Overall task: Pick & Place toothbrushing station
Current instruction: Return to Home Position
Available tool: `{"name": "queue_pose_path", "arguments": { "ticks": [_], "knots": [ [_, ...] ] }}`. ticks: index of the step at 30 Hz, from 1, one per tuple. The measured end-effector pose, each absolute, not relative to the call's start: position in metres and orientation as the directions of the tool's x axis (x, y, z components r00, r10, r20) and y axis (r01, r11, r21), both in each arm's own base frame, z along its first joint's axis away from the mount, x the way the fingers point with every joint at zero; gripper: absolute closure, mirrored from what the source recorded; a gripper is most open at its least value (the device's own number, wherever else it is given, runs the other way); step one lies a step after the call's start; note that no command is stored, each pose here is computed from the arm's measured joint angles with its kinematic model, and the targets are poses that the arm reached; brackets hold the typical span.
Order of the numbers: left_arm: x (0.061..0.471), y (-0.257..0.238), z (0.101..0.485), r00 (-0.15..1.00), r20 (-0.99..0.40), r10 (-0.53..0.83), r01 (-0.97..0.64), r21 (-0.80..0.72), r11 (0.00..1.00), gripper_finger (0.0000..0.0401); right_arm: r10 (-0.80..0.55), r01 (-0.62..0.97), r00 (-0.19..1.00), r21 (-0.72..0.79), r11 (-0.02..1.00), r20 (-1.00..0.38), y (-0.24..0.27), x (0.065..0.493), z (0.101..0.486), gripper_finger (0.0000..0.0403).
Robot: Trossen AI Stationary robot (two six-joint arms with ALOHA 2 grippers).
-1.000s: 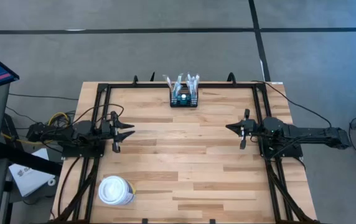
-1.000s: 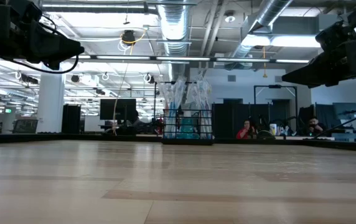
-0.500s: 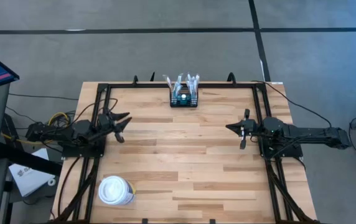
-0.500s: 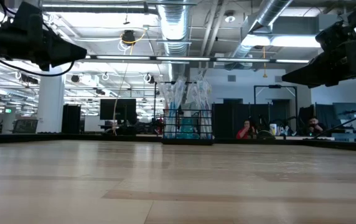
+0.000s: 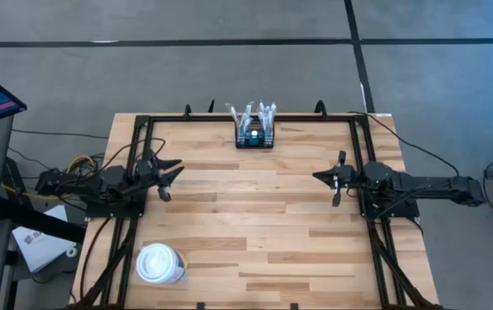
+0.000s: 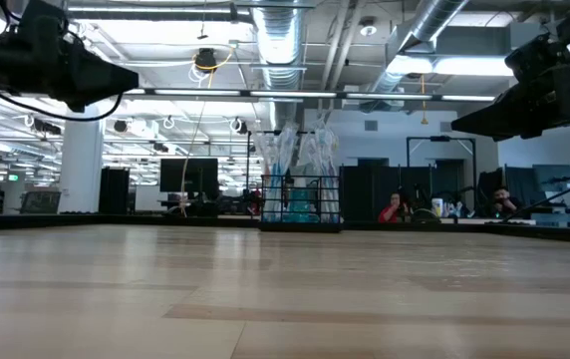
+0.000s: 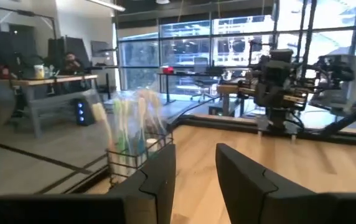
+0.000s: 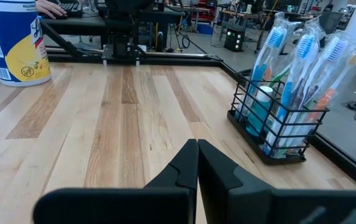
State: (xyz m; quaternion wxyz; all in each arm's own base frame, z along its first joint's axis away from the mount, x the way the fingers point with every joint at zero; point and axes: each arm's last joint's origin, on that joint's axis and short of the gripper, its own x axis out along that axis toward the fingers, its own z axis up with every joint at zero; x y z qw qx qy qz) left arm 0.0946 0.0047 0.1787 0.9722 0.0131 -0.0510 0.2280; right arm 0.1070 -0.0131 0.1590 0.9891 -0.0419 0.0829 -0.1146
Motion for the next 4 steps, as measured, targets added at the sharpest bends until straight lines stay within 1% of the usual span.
{"name": "queue_pose_path", "arguments": {
  "ticks": [2, 4],
  "knots": [
    [0.0949, 0.0036, 0.1792, 0.909, 0.112, 0.402, -0.405, 0.004, 0.914, 0.0293, -0.233, 0.219, 0.960, -0.102, 0.970, -0.155, -0.0130, 0.1070, 0.1590, 0.0401],
    [0.0959, 0.0010, 0.1794, 0.943, 0.118, 0.311, -0.315, 0.011, 0.949, 0.0293, -0.234, 0.220, 0.960, -0.102, 0.970, -0.155, -0.0131, 0.1070, 0.1590, 0.0401]
  ]
}}
